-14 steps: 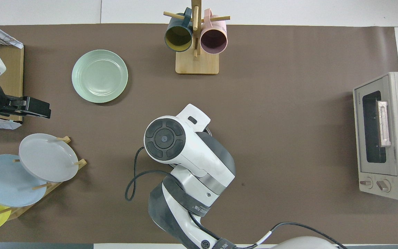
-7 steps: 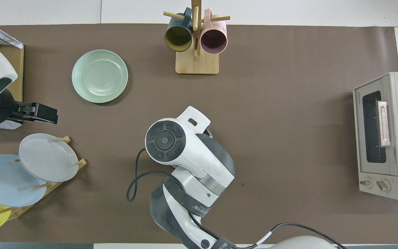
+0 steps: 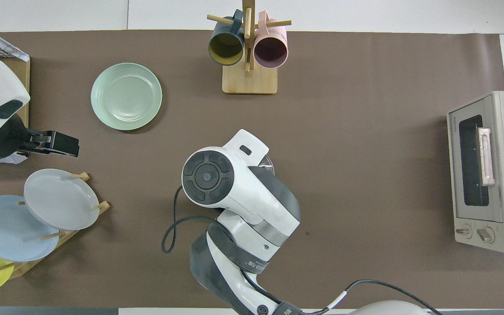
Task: Transfer potato from pot to plate
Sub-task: 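Lift the lid with the right gripper while the left gripper approaches, then move the lid with the right gripper while the left gripper enters the pot, then lower the lid with the right gripper while the left gripper grasps the potato, then lift the yellow potato out of the pot toward the green plate with the left gripper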
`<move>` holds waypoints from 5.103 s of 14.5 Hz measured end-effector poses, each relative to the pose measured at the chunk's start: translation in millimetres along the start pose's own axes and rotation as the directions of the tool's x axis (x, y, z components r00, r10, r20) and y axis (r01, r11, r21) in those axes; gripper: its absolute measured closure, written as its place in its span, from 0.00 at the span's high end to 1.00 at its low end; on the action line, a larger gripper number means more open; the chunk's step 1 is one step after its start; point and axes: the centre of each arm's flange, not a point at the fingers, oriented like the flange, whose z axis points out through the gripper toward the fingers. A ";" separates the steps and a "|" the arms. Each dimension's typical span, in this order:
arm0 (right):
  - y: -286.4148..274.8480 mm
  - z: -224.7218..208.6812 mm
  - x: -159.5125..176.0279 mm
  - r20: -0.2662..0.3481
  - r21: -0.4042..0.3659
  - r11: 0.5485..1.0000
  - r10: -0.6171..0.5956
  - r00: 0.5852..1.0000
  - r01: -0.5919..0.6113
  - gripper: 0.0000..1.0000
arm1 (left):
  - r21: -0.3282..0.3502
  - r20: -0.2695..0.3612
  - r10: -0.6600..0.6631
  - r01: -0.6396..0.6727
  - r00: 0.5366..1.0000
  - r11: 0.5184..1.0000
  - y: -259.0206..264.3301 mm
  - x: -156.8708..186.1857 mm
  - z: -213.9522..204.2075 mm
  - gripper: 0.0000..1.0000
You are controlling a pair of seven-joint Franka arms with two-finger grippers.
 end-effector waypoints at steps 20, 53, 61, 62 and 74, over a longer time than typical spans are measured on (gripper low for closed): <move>353.4 47.7 62.0 0.169 0.038 0.990 -0.141 0.975 0.137 0.66 | -0.008 -0.017 -0.208 0.208 0.978 0.978 274.1 -28.5 180.0 1.00; 424.6 -0.7 27.4 0.093 0.025 0.987 -0.160 0.983 0.158 1.00 | 0.060 -0.004 -0.191 0.191 0.982 0.980 325.1 -36.2 291.6 0.67; 431.5 -103.3 23.8 0.135 0.047 0.994 -0.102 0.986 0.097 1.00 | 0.045 -0.026 -0.206 0.207 0.978 0.977 322.8 -27.8 260.5 0.65; 432.1 -112.0 22.4 0.142 0.047 0.995 -0.092 0.986 0.086 1.00 | 0.044 -0.031 -0.212 0.213 0.977 0.976 320.9 -25.3 243.1 0.65; 428.6 -128.7 15.6 0.173 0.042 0.998 -0.051 0.984 0.044 1.00 | -0.030 -0.096 -0.263 0.261 0.960 0.965 128.6 81.1 91.8 0.65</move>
